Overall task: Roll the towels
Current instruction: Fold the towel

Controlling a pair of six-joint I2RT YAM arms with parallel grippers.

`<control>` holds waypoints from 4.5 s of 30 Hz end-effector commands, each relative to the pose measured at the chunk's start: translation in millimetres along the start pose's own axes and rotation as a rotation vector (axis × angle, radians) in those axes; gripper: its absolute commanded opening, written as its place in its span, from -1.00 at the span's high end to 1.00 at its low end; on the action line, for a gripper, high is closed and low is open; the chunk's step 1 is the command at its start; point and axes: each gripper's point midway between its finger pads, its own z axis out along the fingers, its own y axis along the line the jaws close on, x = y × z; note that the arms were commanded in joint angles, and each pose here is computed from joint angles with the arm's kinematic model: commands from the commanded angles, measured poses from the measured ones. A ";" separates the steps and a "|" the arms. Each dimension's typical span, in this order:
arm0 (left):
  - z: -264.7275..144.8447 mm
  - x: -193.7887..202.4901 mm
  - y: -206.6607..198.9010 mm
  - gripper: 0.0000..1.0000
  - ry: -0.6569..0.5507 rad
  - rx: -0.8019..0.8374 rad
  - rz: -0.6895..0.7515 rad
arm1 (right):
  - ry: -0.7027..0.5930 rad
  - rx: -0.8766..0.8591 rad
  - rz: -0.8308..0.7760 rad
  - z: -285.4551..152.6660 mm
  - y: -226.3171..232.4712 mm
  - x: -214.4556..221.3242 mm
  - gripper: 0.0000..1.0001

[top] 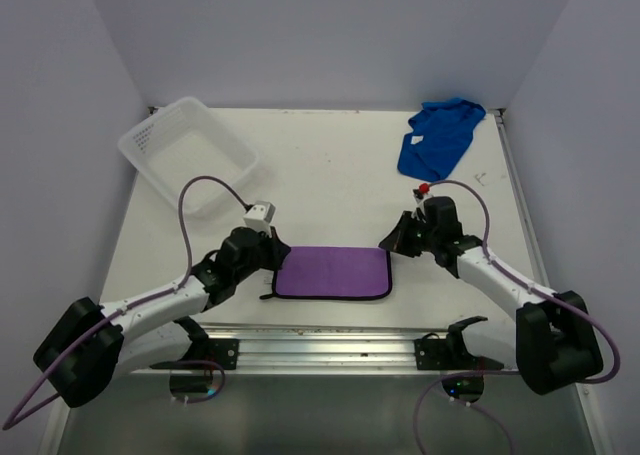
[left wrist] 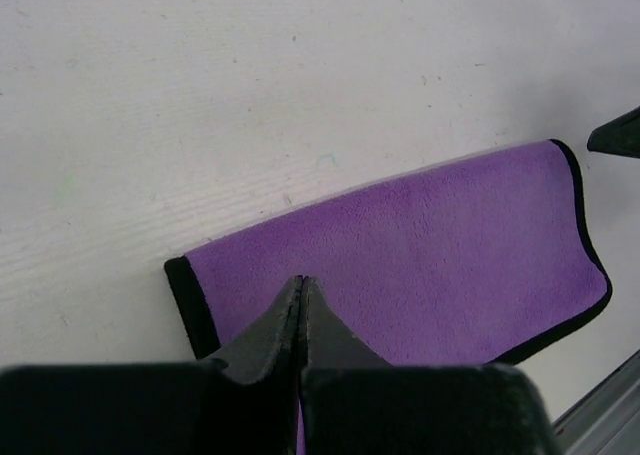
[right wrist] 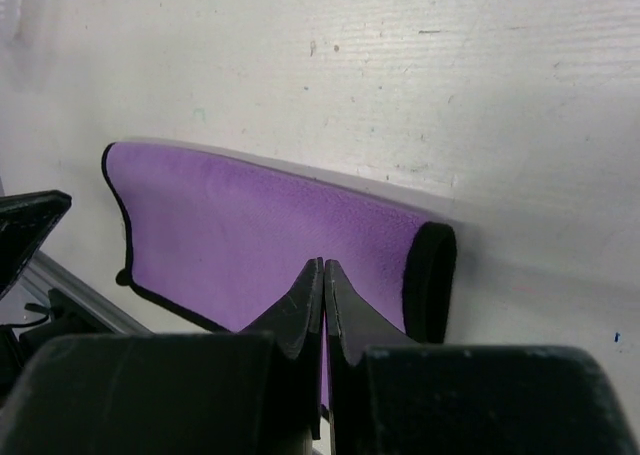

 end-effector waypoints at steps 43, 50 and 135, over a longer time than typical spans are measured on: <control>31.9 10.0 26.8 1.00 0.082 -0.198 -0.007 | -0.014 0.144 -0.147 -10.4 6.8 -50.7 0.17; 25.0 -10.6 20.0 0.98 0.019 -0.177 0.005 | 0.023 0.140 -0.029 -25.6 -15.5 3.6 0.17; -9.9 5.7 44.2 -0.20 -0.016 -0.219 -0.121 | 0.010 0.111 -0.395 -24.0 29.6 -17.1 1.00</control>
